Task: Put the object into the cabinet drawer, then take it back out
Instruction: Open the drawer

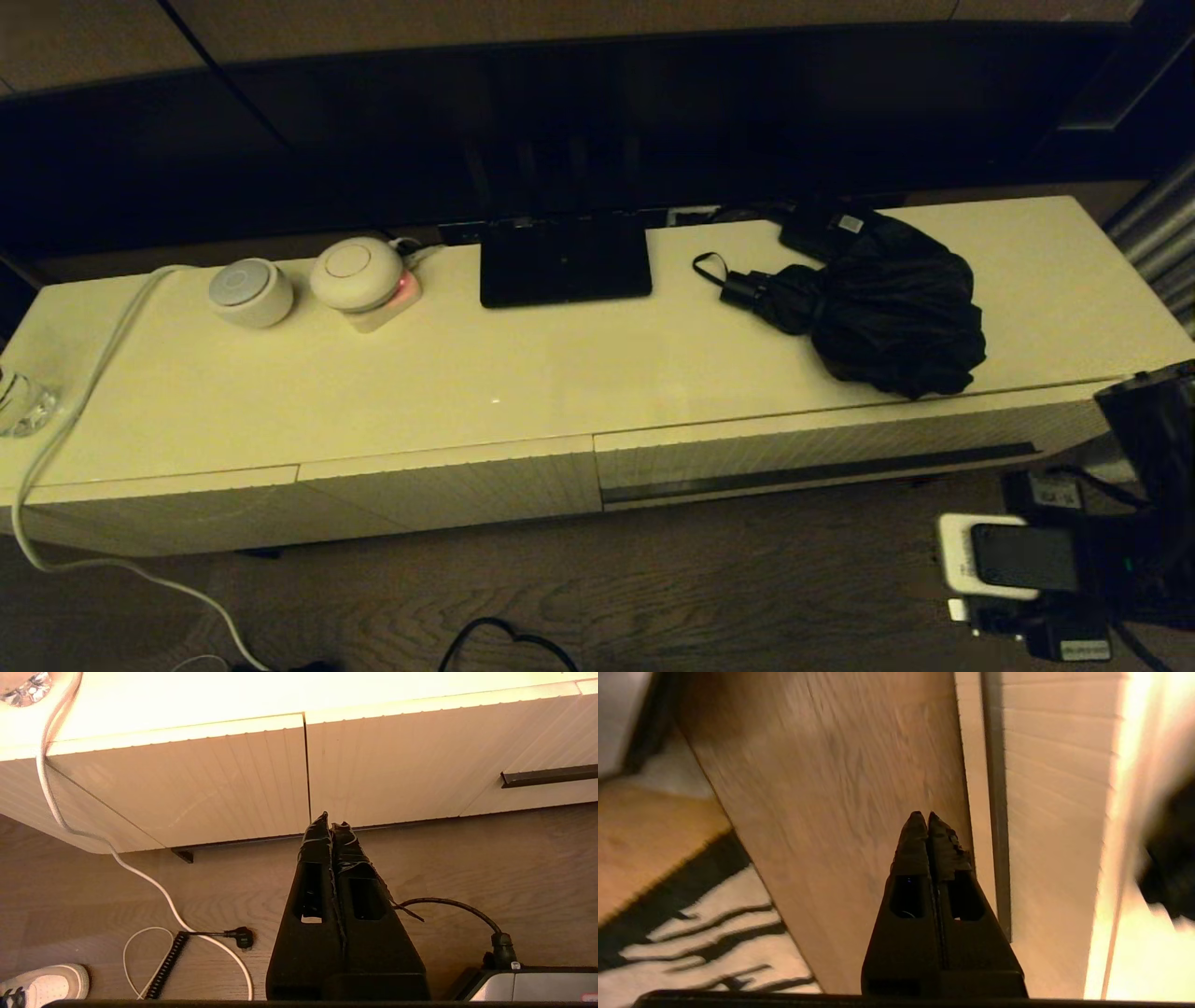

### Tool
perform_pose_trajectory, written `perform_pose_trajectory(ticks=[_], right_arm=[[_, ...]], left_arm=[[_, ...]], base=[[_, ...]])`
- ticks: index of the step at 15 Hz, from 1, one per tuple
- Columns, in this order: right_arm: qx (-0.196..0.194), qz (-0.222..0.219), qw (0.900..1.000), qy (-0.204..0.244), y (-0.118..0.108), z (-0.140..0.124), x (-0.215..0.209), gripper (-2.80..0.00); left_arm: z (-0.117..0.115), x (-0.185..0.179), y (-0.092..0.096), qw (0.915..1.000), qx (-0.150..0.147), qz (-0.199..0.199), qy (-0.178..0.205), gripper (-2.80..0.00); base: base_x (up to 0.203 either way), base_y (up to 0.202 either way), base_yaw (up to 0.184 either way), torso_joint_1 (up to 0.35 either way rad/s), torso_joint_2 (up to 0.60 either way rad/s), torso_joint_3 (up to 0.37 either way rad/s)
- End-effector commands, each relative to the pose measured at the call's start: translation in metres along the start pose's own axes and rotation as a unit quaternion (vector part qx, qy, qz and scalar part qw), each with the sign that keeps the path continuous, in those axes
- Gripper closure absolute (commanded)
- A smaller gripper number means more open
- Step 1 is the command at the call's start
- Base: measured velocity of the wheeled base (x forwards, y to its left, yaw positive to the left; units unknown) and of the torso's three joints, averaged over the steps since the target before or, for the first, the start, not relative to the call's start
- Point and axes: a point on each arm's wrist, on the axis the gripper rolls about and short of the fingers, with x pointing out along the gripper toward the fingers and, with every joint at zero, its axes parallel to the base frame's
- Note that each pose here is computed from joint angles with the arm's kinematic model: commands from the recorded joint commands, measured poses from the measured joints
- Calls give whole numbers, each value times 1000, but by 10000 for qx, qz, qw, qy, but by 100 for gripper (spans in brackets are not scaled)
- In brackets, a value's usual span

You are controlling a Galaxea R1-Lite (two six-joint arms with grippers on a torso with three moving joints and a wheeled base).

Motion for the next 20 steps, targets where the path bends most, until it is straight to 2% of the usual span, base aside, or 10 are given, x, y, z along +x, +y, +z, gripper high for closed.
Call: perform_pose_trajectory(ticks=[1, 10, 16, 20], right_arm=[[-302, 248, 9992, 122, 4, 4, 36, 0], [-1260, 273, 9916, 143, 24, 0, 114, 0], [-1662, 15, 9861, 91, 23, 0, 140, 0], [-1672, 38, 9859, 118, 21, -1, 159, 0]], left_arm=[[-1, 0, 0, 10000, 0, 3, 17, 0], [-1, 0, 0, 10000, 0, 3, 17, 0], [-1, 0, 0, 10000, 0, 3, 17, 0], [-1, 0, 0, 10000, 0, 3, 17, 0]], base=[[0, 0, 0, 0, 0, 0], [0, 0, 0, 0, 0, 0], [0, 0, 0, 0, 0, 0], [0, 0, 0, 0, 0, 0]])
